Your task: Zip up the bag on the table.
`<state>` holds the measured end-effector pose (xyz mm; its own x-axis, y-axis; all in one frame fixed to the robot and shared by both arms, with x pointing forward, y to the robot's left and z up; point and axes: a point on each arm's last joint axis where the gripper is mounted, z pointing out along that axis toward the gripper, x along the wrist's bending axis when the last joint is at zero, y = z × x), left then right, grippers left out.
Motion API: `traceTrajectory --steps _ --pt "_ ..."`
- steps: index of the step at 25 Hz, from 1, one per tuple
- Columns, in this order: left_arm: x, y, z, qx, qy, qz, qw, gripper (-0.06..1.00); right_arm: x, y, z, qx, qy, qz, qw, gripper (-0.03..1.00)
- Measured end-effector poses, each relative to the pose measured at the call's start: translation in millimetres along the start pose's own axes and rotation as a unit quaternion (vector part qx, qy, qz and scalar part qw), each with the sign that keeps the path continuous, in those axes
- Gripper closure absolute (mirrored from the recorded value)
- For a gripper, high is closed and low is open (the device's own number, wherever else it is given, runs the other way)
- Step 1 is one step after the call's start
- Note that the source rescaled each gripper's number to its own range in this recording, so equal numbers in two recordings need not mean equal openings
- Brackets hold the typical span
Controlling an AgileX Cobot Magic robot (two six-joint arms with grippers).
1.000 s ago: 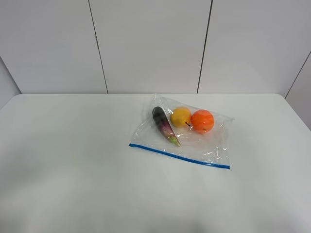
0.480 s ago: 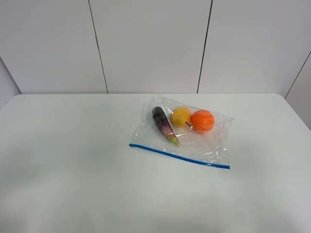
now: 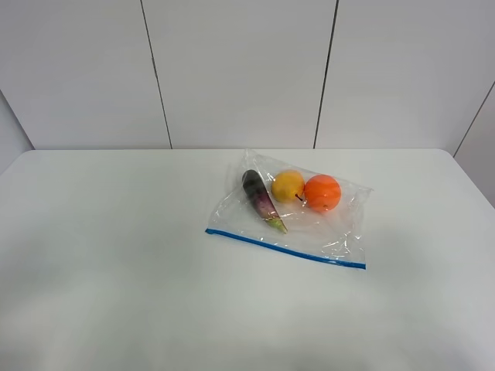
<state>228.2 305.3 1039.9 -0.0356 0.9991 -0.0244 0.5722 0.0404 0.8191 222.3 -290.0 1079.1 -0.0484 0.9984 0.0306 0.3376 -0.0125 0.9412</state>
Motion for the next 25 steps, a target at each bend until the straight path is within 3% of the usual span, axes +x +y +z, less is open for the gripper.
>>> traceTrajectory --steps 9,25 --pt "0.0 0.0 0.0 0.0 0.0 0.0 1.0 0.19 -2.7 -19.6 18.8 0.05 -0.006 0.003 0.999 0.19" --pt "0.0 0.0 0.0 0.0 0.0 0.0 1.0 0.19 -3.0 -20.1 19.7 0.049 -0.007 0.012 0.999 0.19"
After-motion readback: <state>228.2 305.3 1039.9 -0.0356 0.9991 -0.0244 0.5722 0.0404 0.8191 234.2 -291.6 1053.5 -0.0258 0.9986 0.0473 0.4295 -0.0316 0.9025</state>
